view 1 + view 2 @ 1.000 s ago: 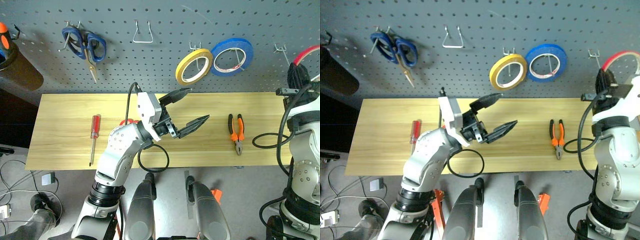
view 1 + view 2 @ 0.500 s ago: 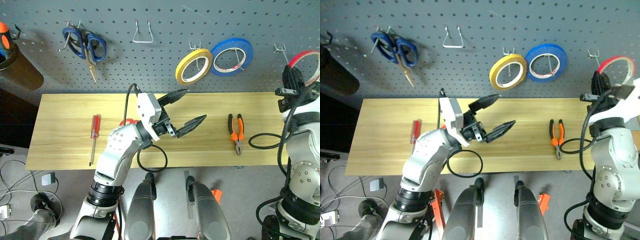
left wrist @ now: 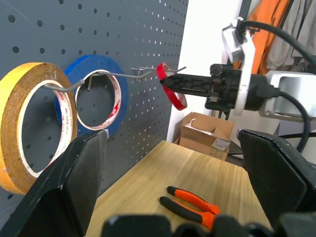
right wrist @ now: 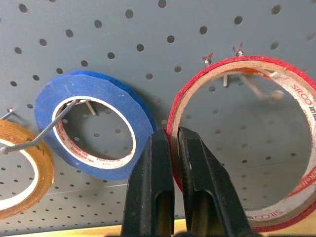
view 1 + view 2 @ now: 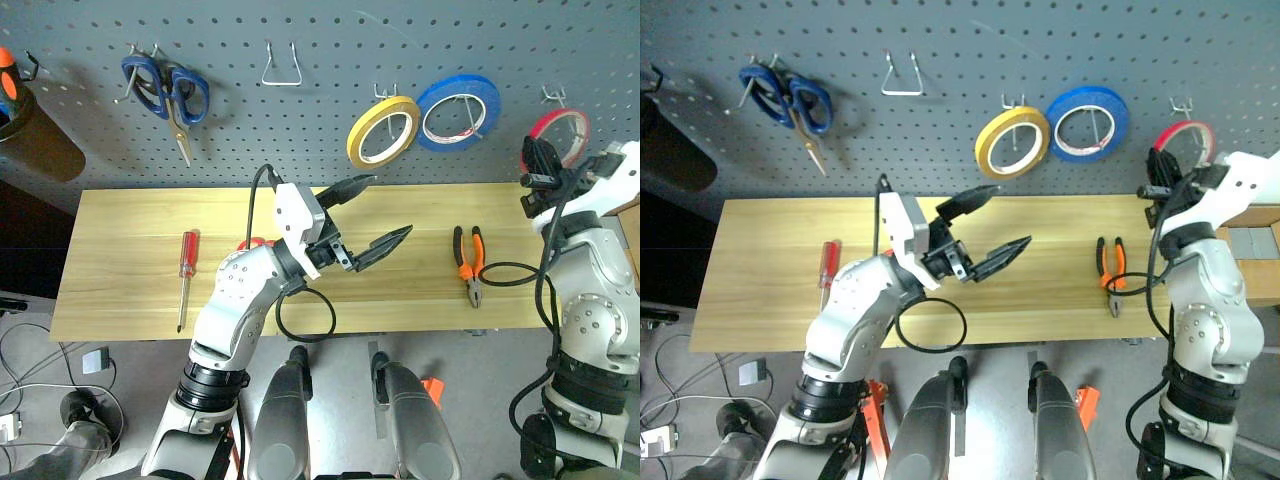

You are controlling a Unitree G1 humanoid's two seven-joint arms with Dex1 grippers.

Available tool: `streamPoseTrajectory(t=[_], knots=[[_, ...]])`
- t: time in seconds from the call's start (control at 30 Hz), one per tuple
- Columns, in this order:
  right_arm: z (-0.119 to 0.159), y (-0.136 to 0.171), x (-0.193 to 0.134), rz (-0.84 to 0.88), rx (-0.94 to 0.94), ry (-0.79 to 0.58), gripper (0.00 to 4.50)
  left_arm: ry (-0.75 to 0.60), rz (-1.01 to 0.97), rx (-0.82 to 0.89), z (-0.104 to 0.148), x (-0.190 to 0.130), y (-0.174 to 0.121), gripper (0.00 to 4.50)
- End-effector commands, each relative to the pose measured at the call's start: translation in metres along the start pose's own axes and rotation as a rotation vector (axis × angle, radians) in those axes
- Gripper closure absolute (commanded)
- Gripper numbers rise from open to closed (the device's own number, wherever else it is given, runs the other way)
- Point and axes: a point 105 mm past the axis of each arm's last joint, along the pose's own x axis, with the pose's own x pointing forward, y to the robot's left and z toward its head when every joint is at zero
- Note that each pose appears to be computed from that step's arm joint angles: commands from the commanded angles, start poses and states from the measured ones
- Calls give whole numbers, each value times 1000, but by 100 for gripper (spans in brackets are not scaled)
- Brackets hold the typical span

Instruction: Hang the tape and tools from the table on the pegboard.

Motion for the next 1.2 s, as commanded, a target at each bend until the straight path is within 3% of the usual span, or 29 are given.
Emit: streamPoseTrajectory(t=[0.03,0.43,0.53,0.73,0.87,0.9,1.1,1.2], knots=[[-1,-4,8,27,-54,-6,446,-35,3,28,7,3,-1,0],[-20,-14,21,-7,-116,88,446,-30,31,47,7,1,8,0],[-18,-14,15,-10,-122,86,388,-24,29,46,5,0,7,0],[3,-12,0,-3,-129,33,198,-13,23,41,4,-2,6,0],[12,7,-15,77,-76,38,56,24,15,39,-3,-11,8,0],[11,12,-22,108,-47,58,38,40,14,34,-7,-14,8,0],[-8,40,-69,276,129,248,38,134,15,-6,-28,-38,7,0],[-50,44,-103,282,144,483,38,237,-11,-65,-48,-61,-2,0]])
